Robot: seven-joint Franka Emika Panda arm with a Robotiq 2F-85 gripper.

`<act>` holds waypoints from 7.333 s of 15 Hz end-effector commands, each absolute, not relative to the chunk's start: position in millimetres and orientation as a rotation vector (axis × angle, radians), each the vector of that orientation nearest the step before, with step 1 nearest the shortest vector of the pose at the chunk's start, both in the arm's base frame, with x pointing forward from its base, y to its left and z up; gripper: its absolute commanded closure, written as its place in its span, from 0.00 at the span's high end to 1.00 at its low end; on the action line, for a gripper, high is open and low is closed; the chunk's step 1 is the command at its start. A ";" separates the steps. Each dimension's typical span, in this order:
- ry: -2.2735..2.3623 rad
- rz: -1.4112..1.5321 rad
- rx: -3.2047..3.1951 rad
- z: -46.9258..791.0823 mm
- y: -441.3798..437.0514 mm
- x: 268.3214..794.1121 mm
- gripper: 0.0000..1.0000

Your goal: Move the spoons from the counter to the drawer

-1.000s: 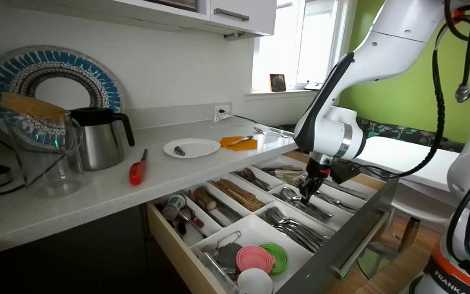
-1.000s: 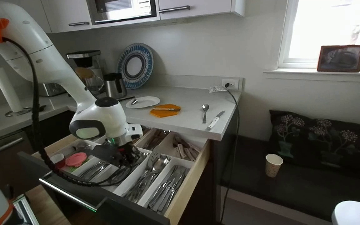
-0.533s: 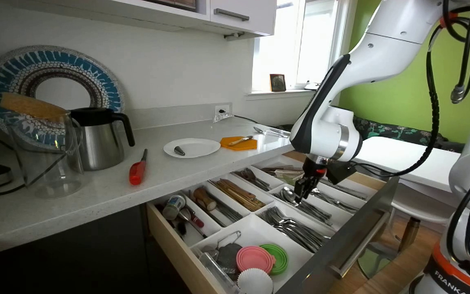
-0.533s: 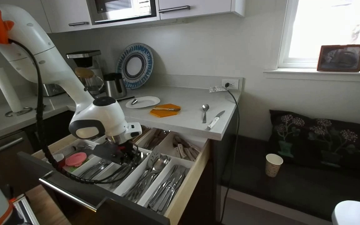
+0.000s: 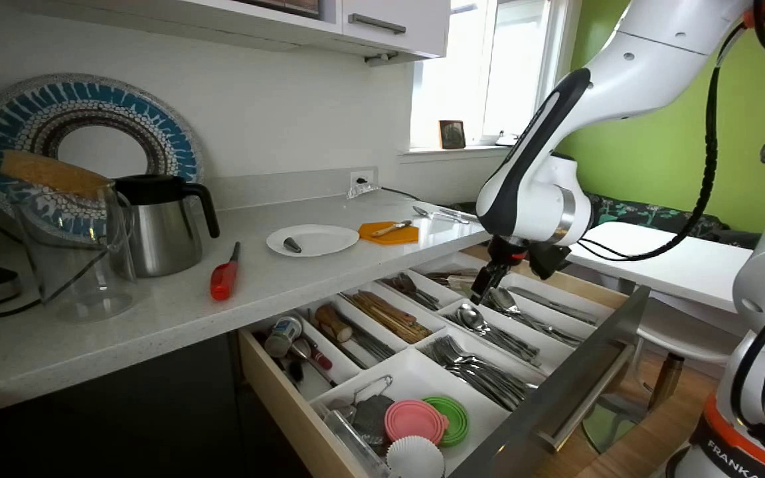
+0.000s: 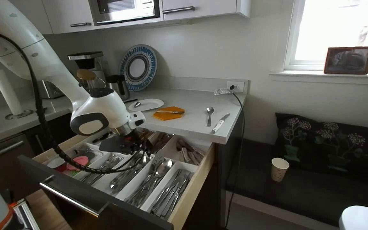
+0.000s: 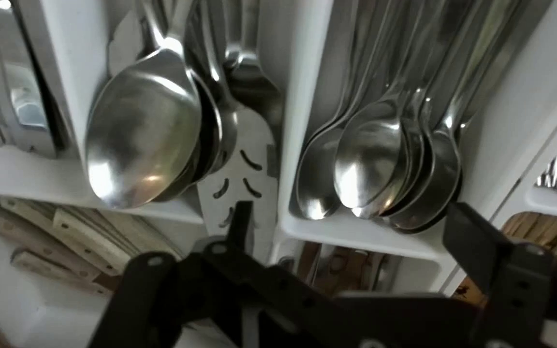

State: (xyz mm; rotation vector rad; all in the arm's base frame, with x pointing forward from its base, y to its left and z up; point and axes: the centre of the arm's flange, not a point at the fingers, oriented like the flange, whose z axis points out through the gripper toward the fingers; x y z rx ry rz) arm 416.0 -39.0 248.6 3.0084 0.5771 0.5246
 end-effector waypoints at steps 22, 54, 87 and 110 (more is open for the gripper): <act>0.817 0.534 2.866 486.2 -166.2 606.0 1.00; 0.726 0.663 2.965 352.7 -211.6 764.0 0.23; 0.479 0.592 3.050 366.4 -184.0 596.0 0.02; 0.594 0.775 2.993 331.4 -60.7 384.9 0.10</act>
